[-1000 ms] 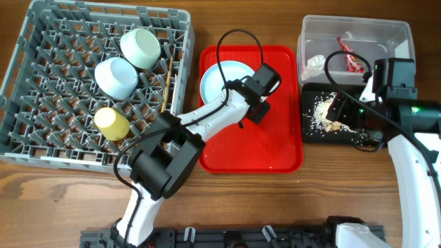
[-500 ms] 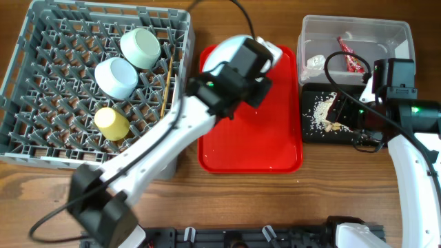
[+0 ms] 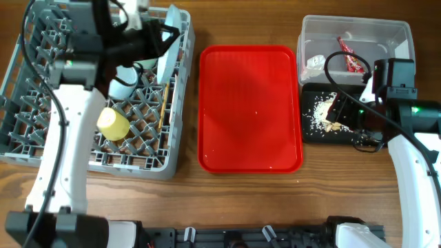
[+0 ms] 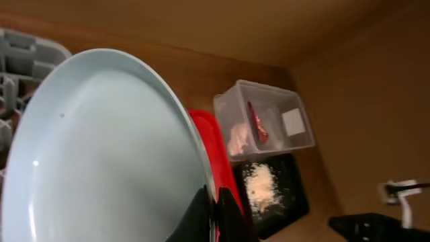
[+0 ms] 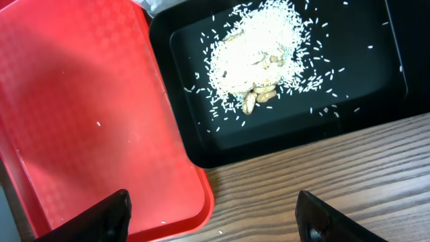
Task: Sort waste into correct bins and load items into the dishwasher rack
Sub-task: 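Grasp the light-blue plate with the left gripper and stand it in the rack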
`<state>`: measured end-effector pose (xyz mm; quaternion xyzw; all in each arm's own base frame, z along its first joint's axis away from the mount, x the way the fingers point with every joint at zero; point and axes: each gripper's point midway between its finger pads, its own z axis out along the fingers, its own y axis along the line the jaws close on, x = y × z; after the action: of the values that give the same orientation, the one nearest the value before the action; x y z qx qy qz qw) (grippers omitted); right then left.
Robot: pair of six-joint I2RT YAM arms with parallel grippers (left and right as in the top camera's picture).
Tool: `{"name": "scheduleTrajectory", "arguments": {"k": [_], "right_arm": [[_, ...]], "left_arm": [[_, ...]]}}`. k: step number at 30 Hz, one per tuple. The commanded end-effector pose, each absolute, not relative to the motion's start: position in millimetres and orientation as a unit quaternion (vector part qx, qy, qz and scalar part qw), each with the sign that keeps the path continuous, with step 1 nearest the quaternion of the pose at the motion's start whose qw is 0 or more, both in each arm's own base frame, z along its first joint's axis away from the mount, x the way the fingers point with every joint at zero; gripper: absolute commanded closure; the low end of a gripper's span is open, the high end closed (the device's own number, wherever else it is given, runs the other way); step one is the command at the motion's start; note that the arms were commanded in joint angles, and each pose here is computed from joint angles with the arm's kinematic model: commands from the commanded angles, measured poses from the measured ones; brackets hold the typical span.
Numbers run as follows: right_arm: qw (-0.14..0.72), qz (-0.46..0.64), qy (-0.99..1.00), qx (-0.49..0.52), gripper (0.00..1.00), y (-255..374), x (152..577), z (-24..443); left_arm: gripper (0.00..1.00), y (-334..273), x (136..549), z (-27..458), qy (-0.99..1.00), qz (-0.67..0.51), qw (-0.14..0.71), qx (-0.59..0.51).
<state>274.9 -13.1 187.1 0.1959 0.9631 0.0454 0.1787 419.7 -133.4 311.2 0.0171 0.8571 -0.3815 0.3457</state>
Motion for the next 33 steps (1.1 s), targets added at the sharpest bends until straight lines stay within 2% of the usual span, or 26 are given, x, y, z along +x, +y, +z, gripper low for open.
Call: {"name": "scheduleTrajectory", "arguments": {"k": [1,9,13,14,17,18,19,21,24,26,28,31,33], "right_arm": [[0.192,0.05,0.962,0.188,0.21,-12.4,277.3,195.7],[0.191,0.05,0.962,0.188,0.21,-12.4,277.2,195.6],[0.191,0.05,0.962,0.187,0.21,-12.4,277.1,195.6],[0.191,0.05,0.962,0.187,0.21,-12.3,277.0,195.5],[0.191,0.05,0.962,0.188,0.21,-12.3,277.0,195.5],[0.19,0.05,0.962,0.188,0.21,-12.3,276.7,195.4],[0.19,0.05,0.962,0.188,0.21,-12.3,276.5,195.4],[0.191,0.049,0.962,0.187,0.21,-12.4,277.1,195.6],[0.192,0.064,0.962,0.183,0.15,-7.4,278.8,196.5],[0.205,0.099,0.963,0.147,0.12,5.7,286.2,201.2],[0.237,0.136,0.957,0.097,0.08,22.5,300.6,211.3],[0.293,0.143,0.944,0.052,0.0,39.9,324.0,227.1],[0.322,0.139,0.936,0.035,0.0,47.4,336.2,235.1]], "left_arm": [[0.96,-131.2,421.8,305.6,0.838,-0.462,0.291,0.004],[0.96,-124.7,446.1,246.8,0.856,-0.46,0.234,-0.031],[0.96,-108.7,463.1,210.7,0.882,-0.404,0.233,-0.069],[0.89,-106.3,465.5,210.1,0.884,-0.397,0.238,-0.071],[0.28,-105.9,471.0,216.2,0.879,-0.397,0.256,-0.063],[0.05,-105.9,471.6,218.9,0.878,-0.397,0.261,-0.061],[0.0,-104.6,471.7,223.9,0.876,-0.397,0.268,-0.059],[0.0,-100.5,468.8,238.4,0.871,-0.395,0.285,-0.057],[0.0,-86.1,459.9,254.5,0.88,-0.351,0.313,-0.064],[0.0,-56.1,439.6,249.7,0.913,-0.236,0.32,-0.088],[0.0,-25.1,410.2,232.6,0.942,-0.125,0.284,-0.132],[0.0,-0.7,377.1,208.3,0.961,-0.041,0.215,-0.168],[0.0,4.3,362.3,201.1,0.967,-0.022,0.184,-0.172]]}}
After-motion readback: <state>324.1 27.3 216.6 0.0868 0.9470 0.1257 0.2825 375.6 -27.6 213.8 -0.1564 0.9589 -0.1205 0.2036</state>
